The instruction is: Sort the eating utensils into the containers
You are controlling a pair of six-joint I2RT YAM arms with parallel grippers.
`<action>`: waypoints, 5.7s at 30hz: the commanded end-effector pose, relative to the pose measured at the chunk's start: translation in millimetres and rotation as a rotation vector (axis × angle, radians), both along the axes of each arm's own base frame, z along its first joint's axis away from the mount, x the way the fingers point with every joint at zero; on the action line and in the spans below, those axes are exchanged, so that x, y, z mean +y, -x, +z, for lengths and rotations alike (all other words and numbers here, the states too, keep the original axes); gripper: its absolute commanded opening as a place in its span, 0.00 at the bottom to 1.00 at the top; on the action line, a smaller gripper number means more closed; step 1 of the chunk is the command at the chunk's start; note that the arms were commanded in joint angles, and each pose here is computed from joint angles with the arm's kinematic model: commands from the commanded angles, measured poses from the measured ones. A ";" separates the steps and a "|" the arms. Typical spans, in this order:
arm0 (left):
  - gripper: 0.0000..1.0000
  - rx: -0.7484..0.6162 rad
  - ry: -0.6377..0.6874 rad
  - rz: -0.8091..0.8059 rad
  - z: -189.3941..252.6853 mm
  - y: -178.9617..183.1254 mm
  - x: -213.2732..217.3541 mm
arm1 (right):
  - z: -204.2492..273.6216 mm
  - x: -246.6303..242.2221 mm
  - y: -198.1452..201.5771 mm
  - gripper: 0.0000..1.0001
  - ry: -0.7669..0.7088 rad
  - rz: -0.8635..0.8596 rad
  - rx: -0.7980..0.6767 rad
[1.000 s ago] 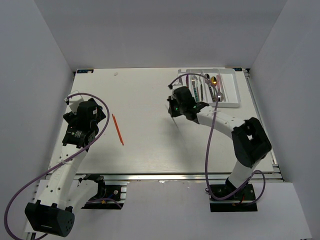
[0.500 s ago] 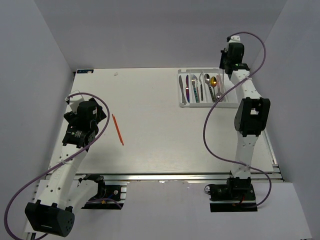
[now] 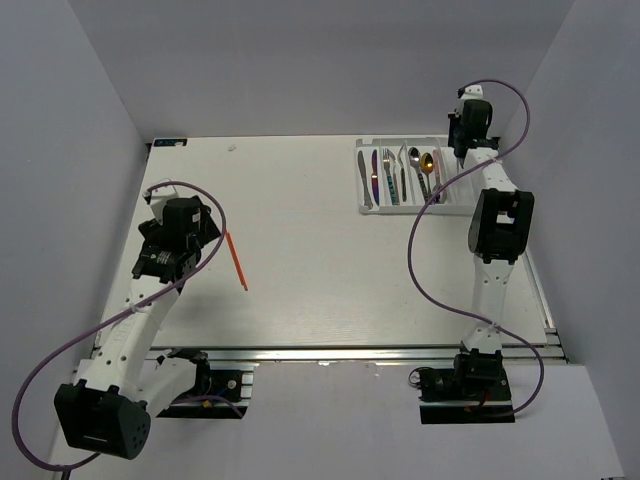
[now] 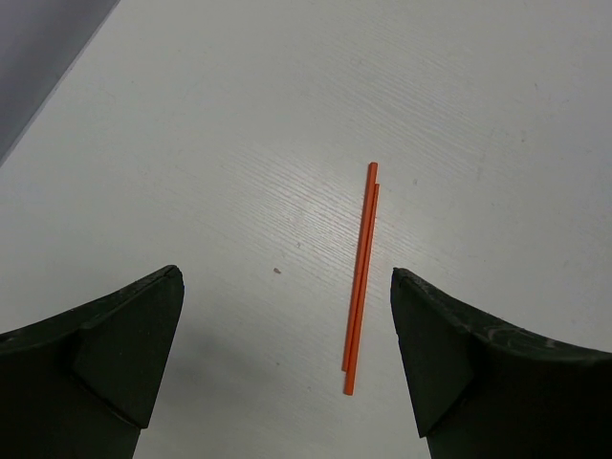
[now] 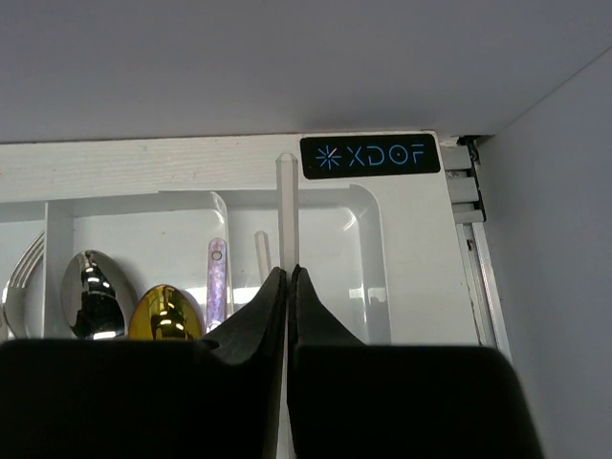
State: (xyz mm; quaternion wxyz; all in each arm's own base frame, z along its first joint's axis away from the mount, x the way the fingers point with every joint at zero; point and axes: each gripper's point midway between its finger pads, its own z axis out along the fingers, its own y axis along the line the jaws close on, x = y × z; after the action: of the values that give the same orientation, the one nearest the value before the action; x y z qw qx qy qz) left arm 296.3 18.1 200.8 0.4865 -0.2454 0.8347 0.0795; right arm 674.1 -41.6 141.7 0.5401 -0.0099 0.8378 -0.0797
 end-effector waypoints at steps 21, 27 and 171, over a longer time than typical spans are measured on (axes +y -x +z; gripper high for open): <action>0.98 0.117 0.214 -0.096 -47.4 -29.5 -47.1 | 132.8 69.9 135.1 0.89 -0.268 -0.062 -0.087; 0.86 0.260 0.248 -0.044 -99.2 -45.6 -54.4 | 102.7 178.5 251.9 0.89 -0.389 0.246 -0.004; 0.98 0.111 0.145 -0.350 -34.1 -10.7 -94.2 | -15.6 -13.1 20.3 0.38 0.164 -0.017 0.036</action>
State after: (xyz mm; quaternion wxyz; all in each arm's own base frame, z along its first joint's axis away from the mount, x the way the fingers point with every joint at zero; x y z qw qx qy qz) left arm 303.4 -77.5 149.7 0.4020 -0.1208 0.9063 -0.0481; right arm 642.7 -35.1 100.3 0.4860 -0.0780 0.8593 -0.1386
